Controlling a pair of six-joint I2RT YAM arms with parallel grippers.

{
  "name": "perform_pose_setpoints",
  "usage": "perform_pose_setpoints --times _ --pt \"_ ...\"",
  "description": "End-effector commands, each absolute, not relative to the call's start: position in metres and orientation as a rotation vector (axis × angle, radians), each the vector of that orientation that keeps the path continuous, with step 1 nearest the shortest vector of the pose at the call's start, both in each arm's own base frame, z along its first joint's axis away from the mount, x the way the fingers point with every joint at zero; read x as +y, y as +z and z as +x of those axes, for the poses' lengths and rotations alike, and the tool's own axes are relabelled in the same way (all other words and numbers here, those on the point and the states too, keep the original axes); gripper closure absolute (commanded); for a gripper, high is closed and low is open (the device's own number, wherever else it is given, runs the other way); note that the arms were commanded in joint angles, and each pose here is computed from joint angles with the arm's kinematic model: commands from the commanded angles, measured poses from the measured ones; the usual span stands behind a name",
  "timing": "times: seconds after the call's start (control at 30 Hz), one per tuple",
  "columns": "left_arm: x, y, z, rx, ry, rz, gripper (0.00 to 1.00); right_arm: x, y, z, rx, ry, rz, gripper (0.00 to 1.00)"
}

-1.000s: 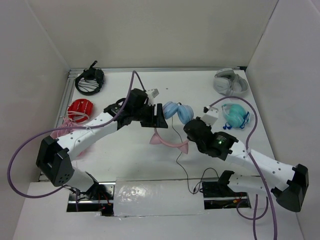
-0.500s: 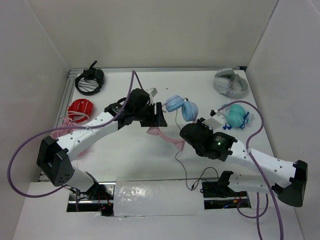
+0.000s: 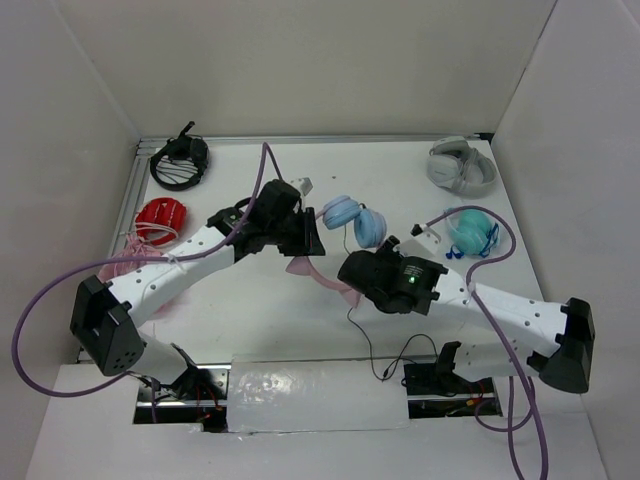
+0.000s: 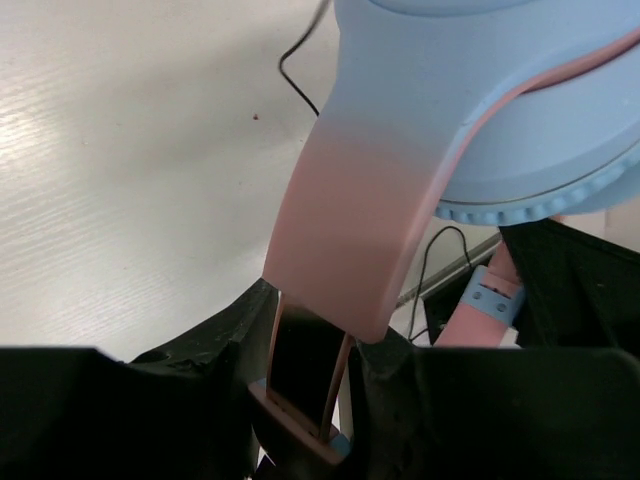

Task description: Wrap the headphones

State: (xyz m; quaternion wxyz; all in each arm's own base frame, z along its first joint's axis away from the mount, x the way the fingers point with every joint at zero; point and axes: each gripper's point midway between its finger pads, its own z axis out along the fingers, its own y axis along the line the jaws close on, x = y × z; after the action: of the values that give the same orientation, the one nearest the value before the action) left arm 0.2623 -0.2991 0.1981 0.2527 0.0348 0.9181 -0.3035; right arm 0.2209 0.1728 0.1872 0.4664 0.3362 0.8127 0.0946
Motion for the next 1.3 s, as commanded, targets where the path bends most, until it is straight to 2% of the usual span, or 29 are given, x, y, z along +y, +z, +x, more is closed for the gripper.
perform_pose_setpoints --times 0.0,0.03,0.13,0.2,0.37,0.6,0.7,0.9,1.03,1.27 --pt "-0.295 0.241 0.278 2.355 -0.790 0.138 1.00 0.188 0.226 0.234 1.890 0.386 0.786 0.48" --pt "-0.295 0.245 0.279 2.335 -0.786 0.165 1.00 0.194 0.236 0.236 1.883 0.429 0.725 0.27" --pt "-0.295 0.261 0.288 2.261 -0.785 0.259 1.00 0.206 0.250 0.235 1.890 0.485 0.568 0.08" --pt "-0.295 0.272 0.295 2.187 -0.782 0.367 1.00 0.209 0.265 0.231 1.887 0.518 0.433 0.07" --pt "-0.309 0.292 0.281 1.994 -0.898 0.763 1.00 0.216 0.291 0.219 1.834 0.440 -0.164 0.06" --pt "-0.318 0.292 0.261 1.929 -1.009 1.056 1.00 0.208 0.295 0.212 1.723 0.229 -0.664 0.03" --pt "-0.319 0.291 0.252 1.871 -1.031 1.158 1.00 0.202 0.300 0.214 1.666 0.146 -0.769 0.00" --pt "-0.312 0.275 0.265 1.977 -0.933 1.124 1.00 0.193 0.324 0.202 1.588 0.128 -0.915 0.00" --pt "-0.317 0.275 0.260 1.950 -0.979 1.162 1.00 0.197 0.318 0.197 1.534 0.107 -1.052 0.00" --pt "-0.323 0.284 0.247 1.910 -1.025 1.210 1.00 0.211 0.320 0.212 1.501 0.090 -1.110 0.00"
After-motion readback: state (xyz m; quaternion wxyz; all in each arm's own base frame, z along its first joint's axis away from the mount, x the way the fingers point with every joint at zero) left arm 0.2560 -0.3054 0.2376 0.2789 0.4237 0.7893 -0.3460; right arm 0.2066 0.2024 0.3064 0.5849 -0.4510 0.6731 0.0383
